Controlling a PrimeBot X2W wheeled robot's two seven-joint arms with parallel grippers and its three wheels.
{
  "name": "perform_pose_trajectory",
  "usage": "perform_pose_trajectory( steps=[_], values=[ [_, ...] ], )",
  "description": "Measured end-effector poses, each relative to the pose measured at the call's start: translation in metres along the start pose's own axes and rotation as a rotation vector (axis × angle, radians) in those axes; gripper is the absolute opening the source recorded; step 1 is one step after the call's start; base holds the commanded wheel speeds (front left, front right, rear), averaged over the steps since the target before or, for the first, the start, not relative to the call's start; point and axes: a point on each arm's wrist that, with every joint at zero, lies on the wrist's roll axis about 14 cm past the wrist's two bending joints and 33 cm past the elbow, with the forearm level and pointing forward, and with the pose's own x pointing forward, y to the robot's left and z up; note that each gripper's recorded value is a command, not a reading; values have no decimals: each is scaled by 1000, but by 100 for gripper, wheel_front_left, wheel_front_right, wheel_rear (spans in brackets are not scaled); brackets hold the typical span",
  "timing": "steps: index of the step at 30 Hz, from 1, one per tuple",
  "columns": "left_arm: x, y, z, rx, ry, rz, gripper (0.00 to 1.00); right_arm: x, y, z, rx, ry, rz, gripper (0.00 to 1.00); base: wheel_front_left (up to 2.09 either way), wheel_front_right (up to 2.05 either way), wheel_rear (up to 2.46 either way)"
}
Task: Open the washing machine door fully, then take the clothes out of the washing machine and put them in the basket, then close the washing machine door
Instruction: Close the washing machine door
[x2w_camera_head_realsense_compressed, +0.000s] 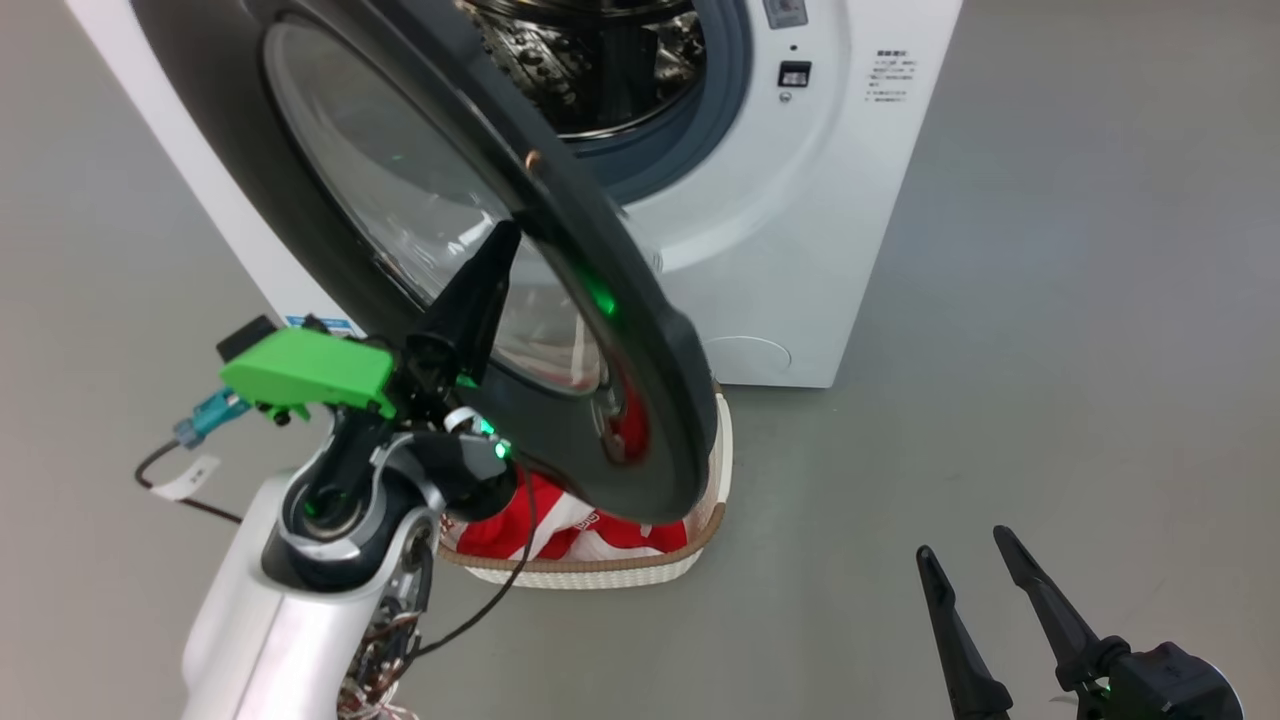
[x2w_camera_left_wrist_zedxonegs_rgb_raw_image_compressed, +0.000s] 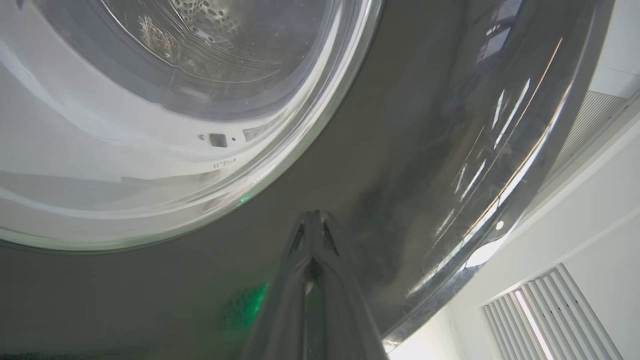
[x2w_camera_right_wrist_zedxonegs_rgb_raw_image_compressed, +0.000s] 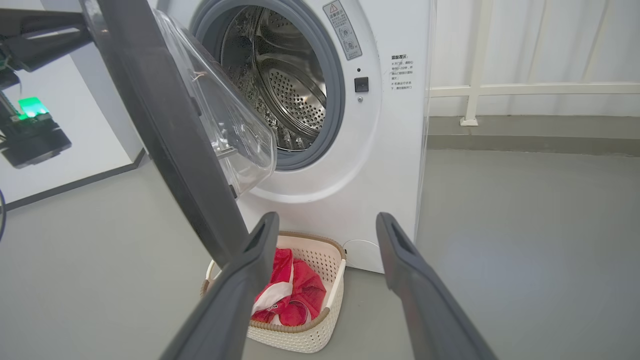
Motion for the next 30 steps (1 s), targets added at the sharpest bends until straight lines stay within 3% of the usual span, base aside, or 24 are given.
perform_pose_trajectory(
  steps=[30],
  values=[
    [97, 18, -17, -7, 91, -15, 0, -6, -34, -6, -27, 22, -114, 100, 0, 0, 0]
  ],
)
